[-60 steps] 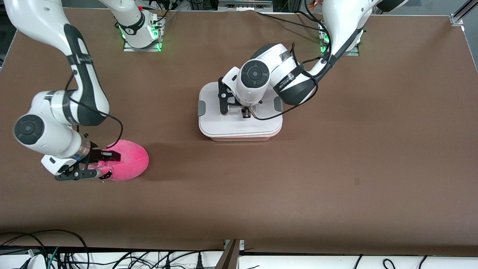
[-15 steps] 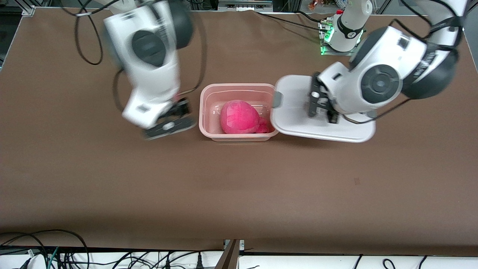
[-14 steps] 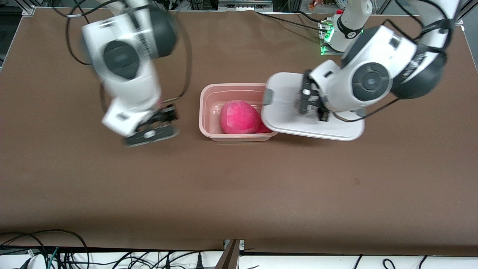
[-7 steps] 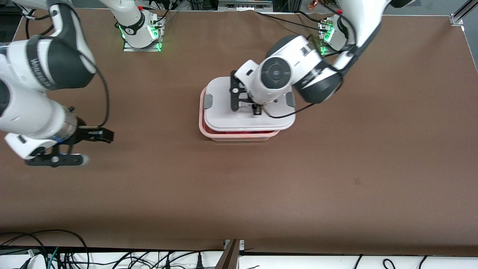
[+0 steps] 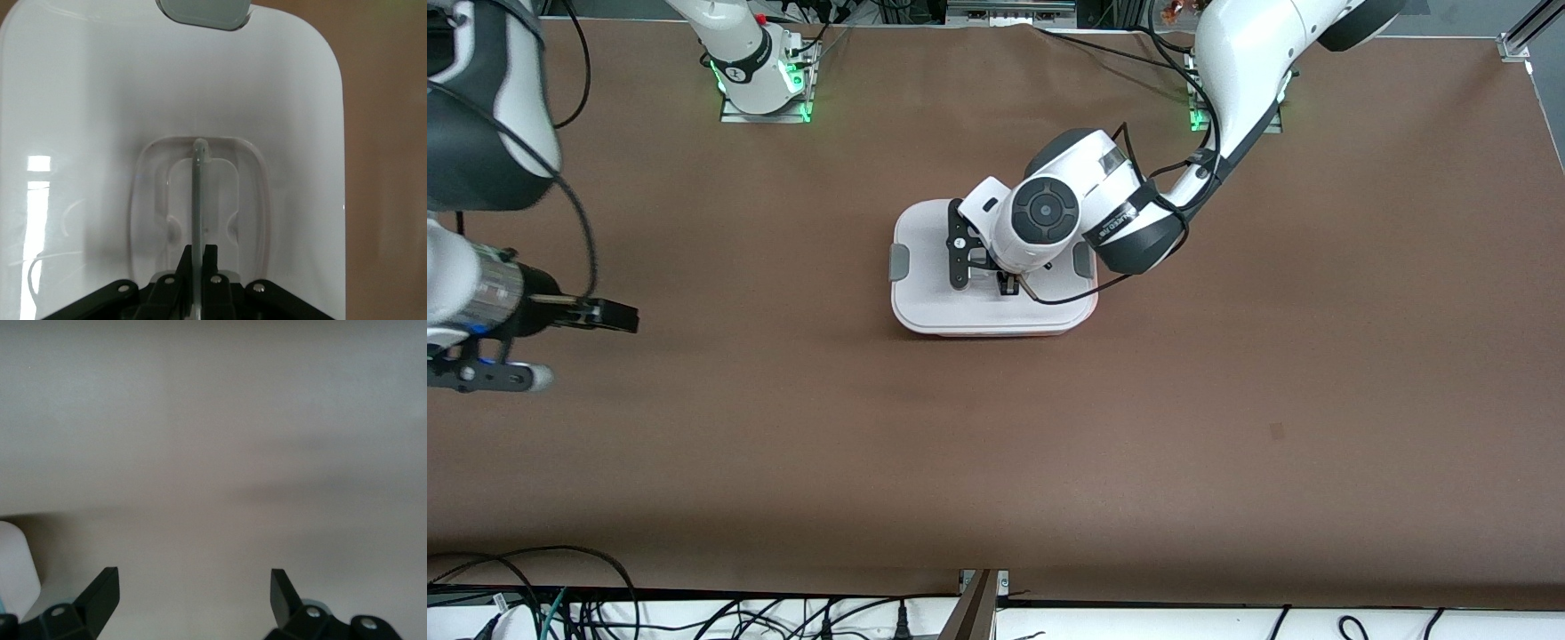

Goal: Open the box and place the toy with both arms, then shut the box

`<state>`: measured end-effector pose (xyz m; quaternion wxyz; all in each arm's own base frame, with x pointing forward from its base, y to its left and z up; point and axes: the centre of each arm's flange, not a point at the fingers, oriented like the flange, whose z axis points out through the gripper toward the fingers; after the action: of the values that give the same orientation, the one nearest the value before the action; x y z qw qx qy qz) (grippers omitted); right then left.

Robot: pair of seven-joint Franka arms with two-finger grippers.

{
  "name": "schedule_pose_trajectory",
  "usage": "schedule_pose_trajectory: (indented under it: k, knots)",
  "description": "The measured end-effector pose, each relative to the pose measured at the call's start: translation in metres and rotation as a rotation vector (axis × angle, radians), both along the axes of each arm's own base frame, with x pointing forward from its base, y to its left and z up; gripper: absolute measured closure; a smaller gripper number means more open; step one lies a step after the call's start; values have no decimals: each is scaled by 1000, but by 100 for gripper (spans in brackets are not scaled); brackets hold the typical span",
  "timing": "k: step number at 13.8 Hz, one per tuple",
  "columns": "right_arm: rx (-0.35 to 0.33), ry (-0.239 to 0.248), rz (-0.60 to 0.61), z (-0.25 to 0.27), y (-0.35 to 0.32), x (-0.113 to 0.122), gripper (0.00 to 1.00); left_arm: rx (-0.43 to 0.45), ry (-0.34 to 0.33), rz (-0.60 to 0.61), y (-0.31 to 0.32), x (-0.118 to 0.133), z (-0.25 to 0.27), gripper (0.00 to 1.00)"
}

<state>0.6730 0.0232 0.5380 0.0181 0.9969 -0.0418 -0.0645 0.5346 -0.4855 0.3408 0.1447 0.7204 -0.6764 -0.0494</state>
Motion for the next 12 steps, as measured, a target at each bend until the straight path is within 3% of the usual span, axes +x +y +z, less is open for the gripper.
schedule_pose_trajectory:
  k: [5, 9, 12]
  knots:
    - [-5, 28, 19, 22, -72, -41, 0, 15, -32, -28, 8, 9, 0, 93]
    - [-7, 48, 32, 30, -74, -72, 0, 29, -13, -63, 9, 5, -1, 93]
    - [12, 23, 38, 45, -68, -85, 0, 51, 11, -81, 11, 1, -1, 93]
